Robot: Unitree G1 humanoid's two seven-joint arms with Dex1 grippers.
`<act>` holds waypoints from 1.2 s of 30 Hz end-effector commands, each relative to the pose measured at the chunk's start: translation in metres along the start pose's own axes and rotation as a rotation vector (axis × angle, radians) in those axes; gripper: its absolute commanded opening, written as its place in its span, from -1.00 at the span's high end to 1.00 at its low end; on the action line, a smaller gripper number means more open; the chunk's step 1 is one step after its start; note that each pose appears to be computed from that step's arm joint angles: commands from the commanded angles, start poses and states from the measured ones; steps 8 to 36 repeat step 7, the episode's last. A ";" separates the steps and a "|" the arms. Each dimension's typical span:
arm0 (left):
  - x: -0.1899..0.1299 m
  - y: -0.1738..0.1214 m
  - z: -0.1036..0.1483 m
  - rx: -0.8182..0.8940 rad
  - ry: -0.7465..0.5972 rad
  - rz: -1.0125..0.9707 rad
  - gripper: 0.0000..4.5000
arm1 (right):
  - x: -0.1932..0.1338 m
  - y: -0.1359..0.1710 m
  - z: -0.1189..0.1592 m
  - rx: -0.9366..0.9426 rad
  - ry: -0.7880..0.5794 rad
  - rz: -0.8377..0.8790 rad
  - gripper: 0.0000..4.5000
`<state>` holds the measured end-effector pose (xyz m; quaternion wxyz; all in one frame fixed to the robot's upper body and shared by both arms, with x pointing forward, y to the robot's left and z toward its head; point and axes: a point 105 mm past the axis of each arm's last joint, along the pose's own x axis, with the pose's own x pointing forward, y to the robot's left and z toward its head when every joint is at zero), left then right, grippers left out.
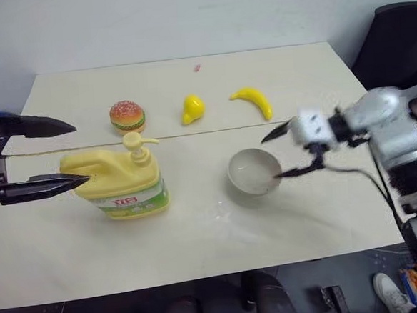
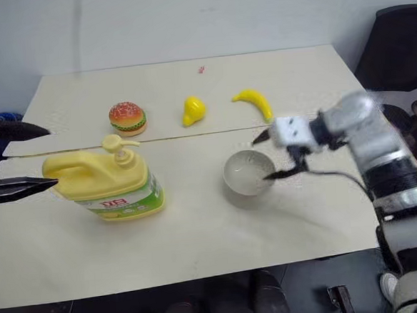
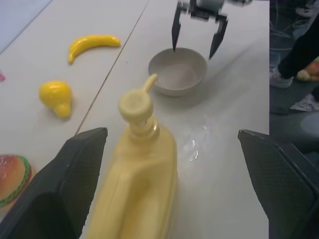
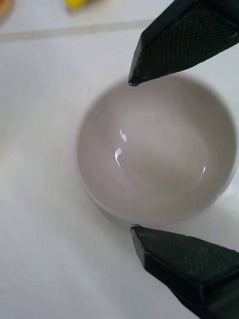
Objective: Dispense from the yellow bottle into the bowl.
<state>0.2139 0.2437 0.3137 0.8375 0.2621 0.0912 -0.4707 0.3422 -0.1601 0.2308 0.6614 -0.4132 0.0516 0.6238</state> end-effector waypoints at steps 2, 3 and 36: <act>-0.026 0.002 -0.003 0.047 0.054 0.079 -1.00 | -0.048 0.004 0.017 0.182 -0.077 0.027 -0.99; -0.028 0.002 -0.004 0.040 0.047 0.088 -1.00 | -0.054 0.005 0.019 0.222 -0.094 0.030 -0.99; -0.031 -0.002 -0.014 0.024 0.061 0.101 -1.00 | -0.065 0.004 0.025 0.319 -0.179 0.019 -0.99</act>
